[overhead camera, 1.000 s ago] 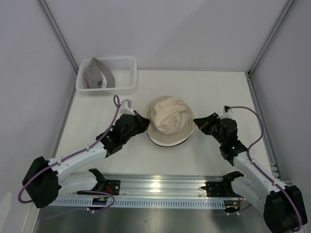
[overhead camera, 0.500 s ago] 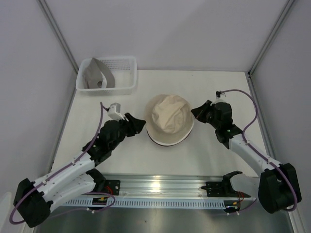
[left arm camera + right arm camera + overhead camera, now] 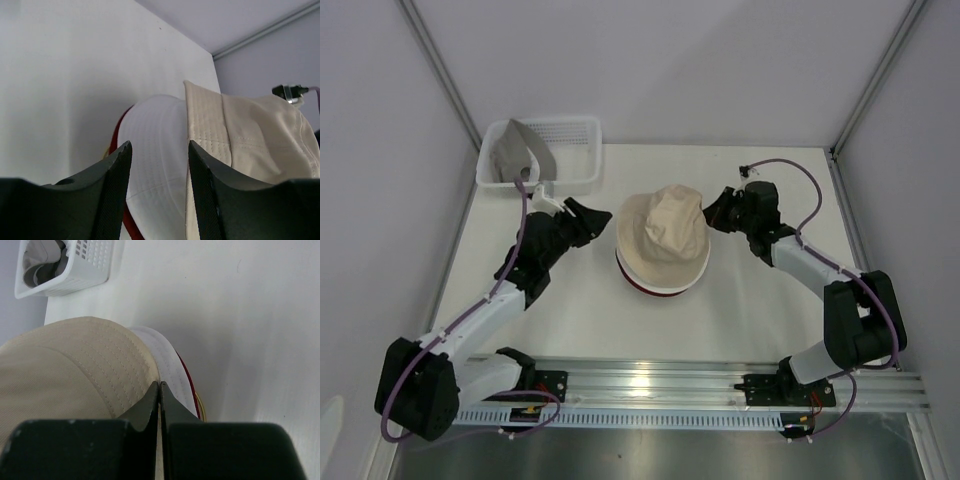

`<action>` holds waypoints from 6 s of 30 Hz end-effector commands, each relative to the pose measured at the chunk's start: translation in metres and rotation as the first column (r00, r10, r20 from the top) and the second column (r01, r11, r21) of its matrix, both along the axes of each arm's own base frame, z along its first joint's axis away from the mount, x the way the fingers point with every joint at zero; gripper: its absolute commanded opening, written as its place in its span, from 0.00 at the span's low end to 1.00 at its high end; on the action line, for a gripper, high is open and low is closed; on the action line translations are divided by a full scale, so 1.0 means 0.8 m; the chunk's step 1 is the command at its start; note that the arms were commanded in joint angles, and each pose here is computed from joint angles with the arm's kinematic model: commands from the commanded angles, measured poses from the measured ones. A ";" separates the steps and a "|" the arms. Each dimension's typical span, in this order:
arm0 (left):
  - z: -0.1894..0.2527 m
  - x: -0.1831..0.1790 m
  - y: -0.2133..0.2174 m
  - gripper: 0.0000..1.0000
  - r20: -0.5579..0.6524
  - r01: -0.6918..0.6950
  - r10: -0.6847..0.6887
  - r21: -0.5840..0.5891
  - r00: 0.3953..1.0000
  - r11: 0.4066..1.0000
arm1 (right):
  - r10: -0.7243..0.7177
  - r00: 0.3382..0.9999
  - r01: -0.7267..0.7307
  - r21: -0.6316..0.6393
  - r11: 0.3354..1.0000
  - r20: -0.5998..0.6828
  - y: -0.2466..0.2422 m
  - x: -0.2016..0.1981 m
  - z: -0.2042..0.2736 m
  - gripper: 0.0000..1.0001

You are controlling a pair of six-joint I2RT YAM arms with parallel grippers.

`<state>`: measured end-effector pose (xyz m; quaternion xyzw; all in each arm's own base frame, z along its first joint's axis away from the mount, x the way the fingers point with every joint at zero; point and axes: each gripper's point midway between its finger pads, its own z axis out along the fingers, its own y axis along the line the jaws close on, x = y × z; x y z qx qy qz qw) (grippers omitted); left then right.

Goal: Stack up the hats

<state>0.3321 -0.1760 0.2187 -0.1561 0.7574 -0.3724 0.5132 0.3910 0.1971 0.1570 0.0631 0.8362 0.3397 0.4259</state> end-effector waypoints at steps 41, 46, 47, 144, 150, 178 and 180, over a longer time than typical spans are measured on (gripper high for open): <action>-0.171 -0.043 -0.049 0.01 -0.267 0.011 0.013 0.090 0.964 0.996 | 0.021 0.996 -0.019 -0.023 1.000 0.082 0.003 0.020 0.037 0.00; -0.154 -0.046 -0.055 0.01 -0.177 0.014 0.013 0.154 0.984 0.988 | 0.008 0.997 -0.006 -0.037 0.999 0.077 -0.001 0.016 0.031 0.00; -0.152 -0.050 -0.060 0.01 -0.166 0.030 0.000 0.178 0.986 0.984 | 0.008 0.997 -0.006 -0.038 0.999 0.076 -0.001 0.016 0.029 0.00; 0.283 0.115 -0.025 0.01 0.316 -0.146 -0.151 0.743 0.937 0.653 | -0.030 0.973 -0.115 0.590 0.799 0.229 0.107 -0.028 0.377 1.00; 0.276 0.121 -0.036 0.01 0.274 -0.131 -0.101 0.711 0.956 0.691 | -0.109 0.978 -0.026 0.625 0.780 0.178 0.101 -0.048 0.382 1.00; 0.244 0.043 -0.046 0.01 0.284 -0.081 -0.125 0.616 0.951 0.784 | -0.329 0.934 0.281 0.851 0.444 -0.136 0.129 0.047 0.337 0.99; 0.228 0.034 -0.054 0.01 0.273 -0.040 -0.168 0.620 0.947 0.783 | -0.320 0.938 0.276 0.843 0.461 -0.133 0.135 0.049 0.335 0.99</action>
